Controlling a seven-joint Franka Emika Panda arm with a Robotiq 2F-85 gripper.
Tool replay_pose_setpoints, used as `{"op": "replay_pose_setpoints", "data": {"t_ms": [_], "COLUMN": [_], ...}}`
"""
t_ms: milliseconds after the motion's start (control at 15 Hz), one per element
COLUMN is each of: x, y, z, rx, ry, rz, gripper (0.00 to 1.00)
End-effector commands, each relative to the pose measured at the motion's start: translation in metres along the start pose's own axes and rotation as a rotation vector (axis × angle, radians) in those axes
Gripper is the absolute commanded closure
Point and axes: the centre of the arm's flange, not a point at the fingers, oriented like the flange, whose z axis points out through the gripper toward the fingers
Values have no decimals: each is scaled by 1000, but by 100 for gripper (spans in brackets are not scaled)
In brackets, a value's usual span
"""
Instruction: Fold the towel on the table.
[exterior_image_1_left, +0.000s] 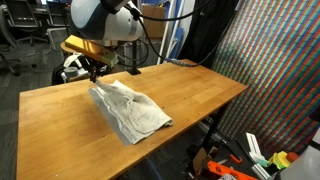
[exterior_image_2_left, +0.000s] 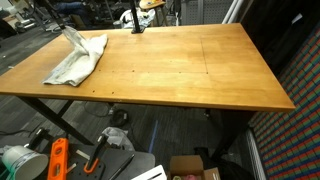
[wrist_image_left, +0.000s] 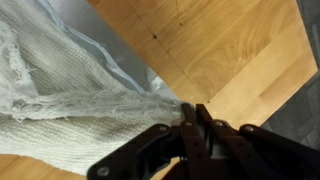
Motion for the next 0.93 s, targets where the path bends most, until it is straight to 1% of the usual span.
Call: {"op": "replay_pose_setpoints", "data": {"t_ms": [0,67,133,200,267,467,533,667,867], "x": [30,36,42,25,30,35,38,48,61], "y": [-33,-35,-37,-13,-15,-18,-18,-26,-38], "z": [-1,-1,1,1,2,4,2,-5,-18], "rx": [24,39,37,19,20,23,13,51,121], "ry": [-11,-12,-25,-8,-13,-14,-8,-5,-1], "rz": [148,183,205,142,161,181,185,266,424], "gripper": [90,91,91,91,90,90,89,88,89]}}
